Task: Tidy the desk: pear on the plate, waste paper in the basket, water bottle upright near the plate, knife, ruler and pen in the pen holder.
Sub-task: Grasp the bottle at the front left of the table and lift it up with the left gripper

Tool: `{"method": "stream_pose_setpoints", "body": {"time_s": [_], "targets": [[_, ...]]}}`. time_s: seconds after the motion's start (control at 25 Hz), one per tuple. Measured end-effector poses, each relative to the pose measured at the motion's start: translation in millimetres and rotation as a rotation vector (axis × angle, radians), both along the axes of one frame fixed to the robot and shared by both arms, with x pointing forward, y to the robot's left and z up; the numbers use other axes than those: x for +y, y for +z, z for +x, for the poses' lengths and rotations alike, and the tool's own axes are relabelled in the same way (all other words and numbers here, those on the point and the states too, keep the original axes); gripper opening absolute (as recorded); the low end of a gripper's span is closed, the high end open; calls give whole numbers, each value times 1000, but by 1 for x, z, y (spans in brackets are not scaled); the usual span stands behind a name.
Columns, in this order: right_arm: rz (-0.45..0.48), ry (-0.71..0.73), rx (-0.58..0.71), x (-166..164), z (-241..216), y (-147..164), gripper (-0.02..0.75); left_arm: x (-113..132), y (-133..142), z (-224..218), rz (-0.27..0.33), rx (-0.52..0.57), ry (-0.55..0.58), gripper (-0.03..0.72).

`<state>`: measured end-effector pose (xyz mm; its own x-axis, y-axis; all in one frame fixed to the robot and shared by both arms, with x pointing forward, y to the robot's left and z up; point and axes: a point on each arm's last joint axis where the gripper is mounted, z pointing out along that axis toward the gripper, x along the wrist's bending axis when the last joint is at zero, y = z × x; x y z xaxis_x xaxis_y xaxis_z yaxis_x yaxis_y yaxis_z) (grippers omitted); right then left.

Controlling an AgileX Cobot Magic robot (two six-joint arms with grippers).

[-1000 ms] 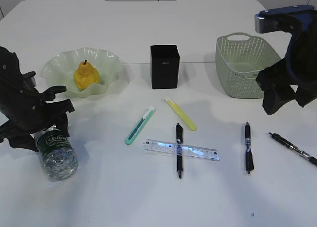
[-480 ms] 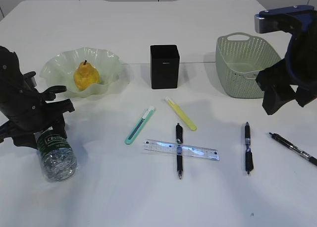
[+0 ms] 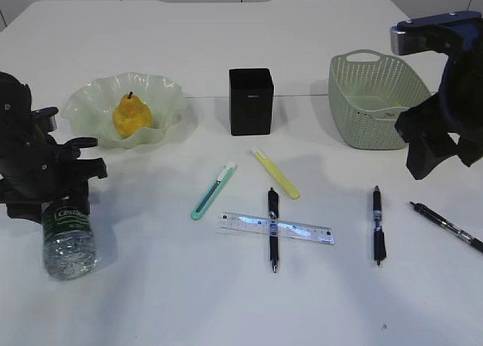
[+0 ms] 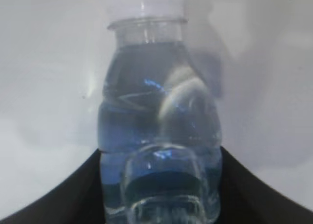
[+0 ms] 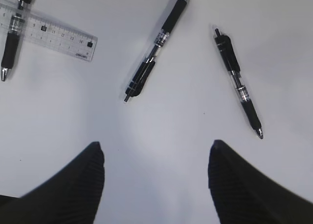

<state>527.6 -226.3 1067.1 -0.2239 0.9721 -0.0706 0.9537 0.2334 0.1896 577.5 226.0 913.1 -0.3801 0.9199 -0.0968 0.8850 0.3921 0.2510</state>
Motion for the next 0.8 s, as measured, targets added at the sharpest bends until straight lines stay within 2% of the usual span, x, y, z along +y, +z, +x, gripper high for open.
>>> {"method": "stream_pose_setpoints", "body": {"time_s": [0.08,0.36,0.56,0.8], "targets": [[0,0,0,0,0,0,493,4,3,-1,55,-8,-50,404],[0,0,0,0,0,0,493,17,21,-31,151,-139,-211,403],[2,-1,2,0,0,0,493,24,31,-57,148,-214,-253,403],[9,-4,6,1,-1,0,493,27,45,-62,150,-267,-252,403]]}}
